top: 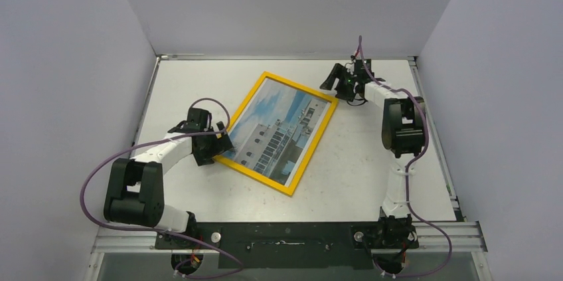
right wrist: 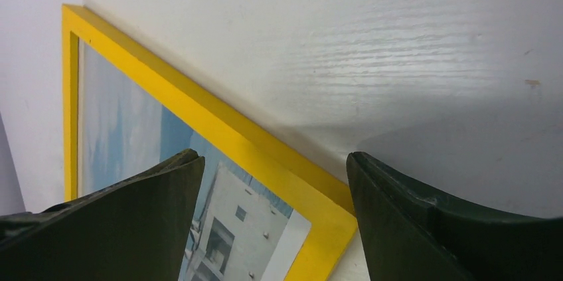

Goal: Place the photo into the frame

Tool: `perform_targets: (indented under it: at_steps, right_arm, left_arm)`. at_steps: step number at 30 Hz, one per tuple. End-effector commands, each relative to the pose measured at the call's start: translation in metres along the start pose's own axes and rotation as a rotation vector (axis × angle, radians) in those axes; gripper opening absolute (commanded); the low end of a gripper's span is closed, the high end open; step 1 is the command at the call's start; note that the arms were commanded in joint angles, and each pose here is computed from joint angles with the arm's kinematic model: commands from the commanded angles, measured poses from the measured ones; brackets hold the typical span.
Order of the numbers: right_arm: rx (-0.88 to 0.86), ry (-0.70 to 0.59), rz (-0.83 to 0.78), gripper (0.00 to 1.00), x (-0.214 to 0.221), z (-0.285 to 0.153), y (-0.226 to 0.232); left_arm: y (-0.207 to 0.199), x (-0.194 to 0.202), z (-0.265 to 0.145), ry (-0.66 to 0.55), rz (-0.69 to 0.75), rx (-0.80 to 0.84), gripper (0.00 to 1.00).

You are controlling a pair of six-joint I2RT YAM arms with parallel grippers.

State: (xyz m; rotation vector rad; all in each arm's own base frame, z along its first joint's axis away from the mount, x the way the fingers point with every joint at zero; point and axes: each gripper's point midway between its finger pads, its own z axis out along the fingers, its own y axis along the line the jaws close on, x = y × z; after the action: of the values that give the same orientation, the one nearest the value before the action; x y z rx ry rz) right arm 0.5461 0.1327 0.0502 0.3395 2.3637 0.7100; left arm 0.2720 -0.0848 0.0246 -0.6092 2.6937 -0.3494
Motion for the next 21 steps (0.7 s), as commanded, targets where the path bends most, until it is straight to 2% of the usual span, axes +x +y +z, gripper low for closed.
perform_targets:
  at_steps: [1, 8, 15, 21]
  right_arm:
    - [-0.128, 0.039, -0.073, 0.8, 0.015, -0.007, 0.021]
    - [-0.129, 0.043, -0.038, 0.75, 0.047, -0.043, 0.016]
    - [-0.016, 0.0, 0.034, 0.73, 0.077, -0.095, 0.002]
    - [0.078, 0.012, 0.114, 0.72, 0.105, -0.123, -0.013]
  left_arm:
    - [-0.023, -0.019, 0.01, -0.024, 0.017, 0.093, 0.87]
    - [-0.056, -0.049, 0.016, -0.009, 0.059, 0.197, 0.84]
    - [-0.082, -0.08, 0.027, 0.002, 0.062, 0.256, 0.83]
    - [-0.099, -0.104, 0.047, 0.017, 0.06, 0.267, 0.83]
